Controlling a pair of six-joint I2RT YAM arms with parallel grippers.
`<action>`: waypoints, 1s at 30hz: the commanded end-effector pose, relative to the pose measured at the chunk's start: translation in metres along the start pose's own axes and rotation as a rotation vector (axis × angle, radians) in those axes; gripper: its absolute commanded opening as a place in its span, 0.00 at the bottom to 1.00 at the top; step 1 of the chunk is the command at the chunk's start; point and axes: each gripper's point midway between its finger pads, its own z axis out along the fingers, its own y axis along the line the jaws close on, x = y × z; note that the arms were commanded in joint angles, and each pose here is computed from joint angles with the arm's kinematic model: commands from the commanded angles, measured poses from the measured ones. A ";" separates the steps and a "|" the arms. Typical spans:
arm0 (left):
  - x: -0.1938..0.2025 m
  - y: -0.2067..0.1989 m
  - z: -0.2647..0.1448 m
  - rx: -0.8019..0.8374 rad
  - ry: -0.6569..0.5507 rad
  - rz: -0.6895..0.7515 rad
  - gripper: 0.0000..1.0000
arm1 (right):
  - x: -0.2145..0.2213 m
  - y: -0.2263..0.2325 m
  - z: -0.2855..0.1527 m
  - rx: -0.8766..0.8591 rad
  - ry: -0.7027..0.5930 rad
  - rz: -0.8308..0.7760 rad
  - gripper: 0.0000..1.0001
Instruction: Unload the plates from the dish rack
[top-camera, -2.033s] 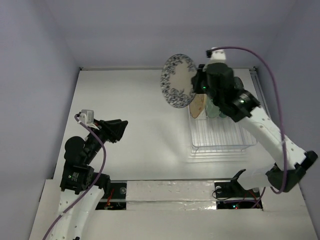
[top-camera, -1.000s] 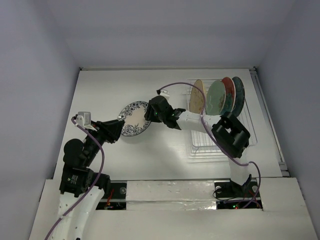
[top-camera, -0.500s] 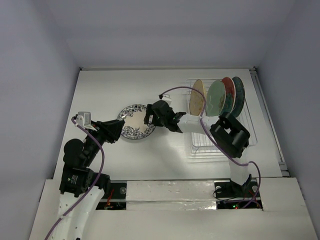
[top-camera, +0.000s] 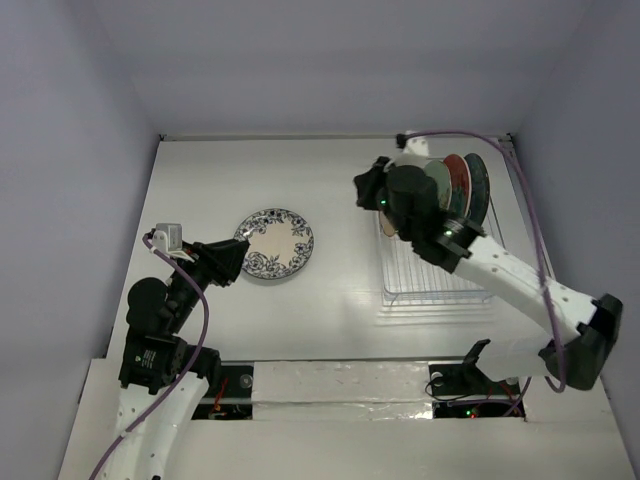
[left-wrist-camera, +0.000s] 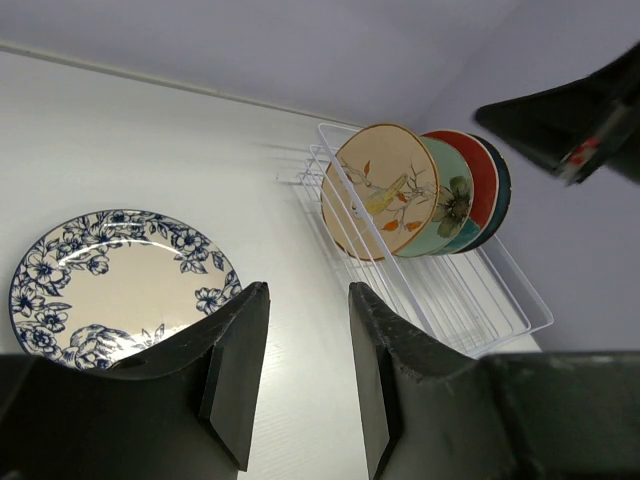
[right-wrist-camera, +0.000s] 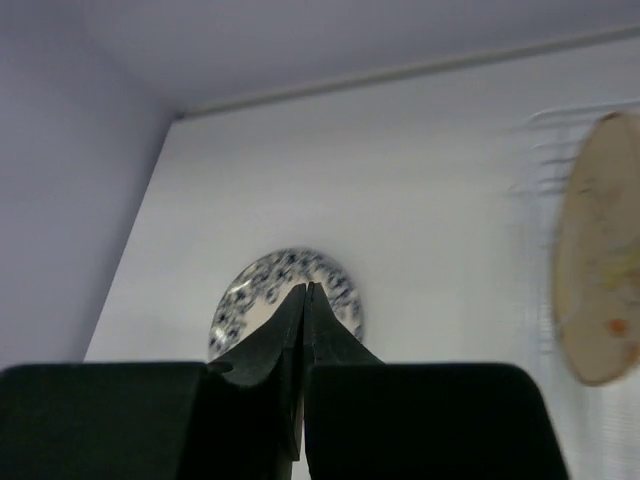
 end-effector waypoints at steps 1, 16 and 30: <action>-0.013 -0.010 0.001 0.041 -0.038 0.021 0.35 | -0.013 -0.089 -0.017 0.308 -0.009 -0.156 0.00; -0.010 -0.008 0.004 0.035 -0.025 0.017 0.35 | 0.017 -0.190 0.015 0.615 0.149 -0.331 0.68; -0.011 -0.011 0.002 0.050 -0.032 0.020 0.35 | -0.020 -0.190 0.034 0.729 0.122 -0.436 0.01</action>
